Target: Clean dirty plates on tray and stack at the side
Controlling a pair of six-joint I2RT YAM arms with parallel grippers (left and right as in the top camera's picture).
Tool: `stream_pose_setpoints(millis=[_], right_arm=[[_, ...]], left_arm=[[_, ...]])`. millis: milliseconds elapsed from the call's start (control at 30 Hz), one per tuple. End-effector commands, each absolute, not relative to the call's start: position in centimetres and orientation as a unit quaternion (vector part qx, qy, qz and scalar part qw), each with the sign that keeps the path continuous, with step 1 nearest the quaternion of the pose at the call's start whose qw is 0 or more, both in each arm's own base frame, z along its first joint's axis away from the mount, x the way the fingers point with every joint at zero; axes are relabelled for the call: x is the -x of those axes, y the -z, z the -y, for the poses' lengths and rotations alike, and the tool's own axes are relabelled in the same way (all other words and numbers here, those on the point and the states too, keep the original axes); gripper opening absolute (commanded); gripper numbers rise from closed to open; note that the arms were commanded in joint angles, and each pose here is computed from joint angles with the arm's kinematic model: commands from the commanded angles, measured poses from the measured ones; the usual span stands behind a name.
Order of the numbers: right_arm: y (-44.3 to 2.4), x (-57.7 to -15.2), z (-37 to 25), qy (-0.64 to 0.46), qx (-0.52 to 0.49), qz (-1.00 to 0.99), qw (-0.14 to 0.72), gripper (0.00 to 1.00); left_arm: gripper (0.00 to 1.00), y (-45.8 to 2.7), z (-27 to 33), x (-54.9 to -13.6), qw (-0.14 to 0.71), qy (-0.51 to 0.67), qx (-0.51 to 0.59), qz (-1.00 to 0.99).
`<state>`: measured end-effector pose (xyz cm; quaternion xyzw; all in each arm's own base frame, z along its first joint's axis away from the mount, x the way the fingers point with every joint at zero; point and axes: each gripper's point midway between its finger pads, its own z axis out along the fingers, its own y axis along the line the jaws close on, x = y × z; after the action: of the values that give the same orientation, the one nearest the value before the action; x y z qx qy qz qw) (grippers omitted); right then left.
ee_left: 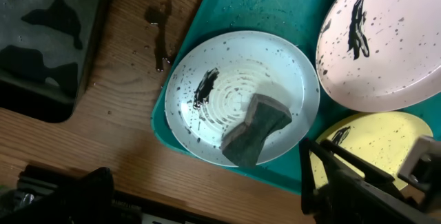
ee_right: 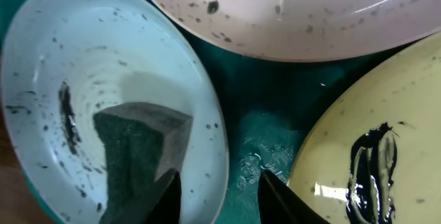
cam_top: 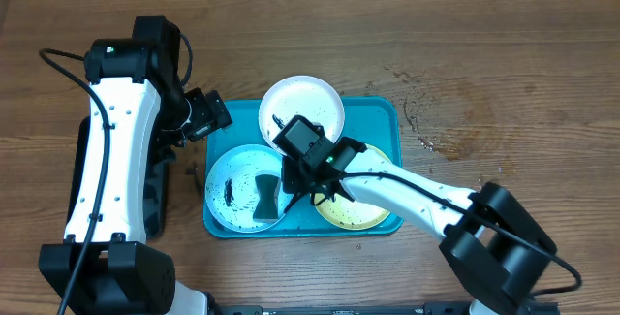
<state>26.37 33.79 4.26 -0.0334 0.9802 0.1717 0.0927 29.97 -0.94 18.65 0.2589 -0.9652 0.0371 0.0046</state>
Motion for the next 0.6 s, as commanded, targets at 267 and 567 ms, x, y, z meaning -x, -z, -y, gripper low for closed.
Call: stream_pose_setpoints(millis=[267, 567], right_arm=[[-2.02, -26.25, -33.97, -0.163, 0.032, -0.983, 0.075, 0.38], [-1.25, -26.12, -33.83, -0.156, 0.029, -0.985, 0.068, 0.24]], left_arm=[[1.0, -18.37, 0.98, -29.81, 0.011, -0.038, -0.236, 0.971], [0.96, -18.06, 1.05, -28.85, 0.031, -0.035, -0.215, 0.975]])
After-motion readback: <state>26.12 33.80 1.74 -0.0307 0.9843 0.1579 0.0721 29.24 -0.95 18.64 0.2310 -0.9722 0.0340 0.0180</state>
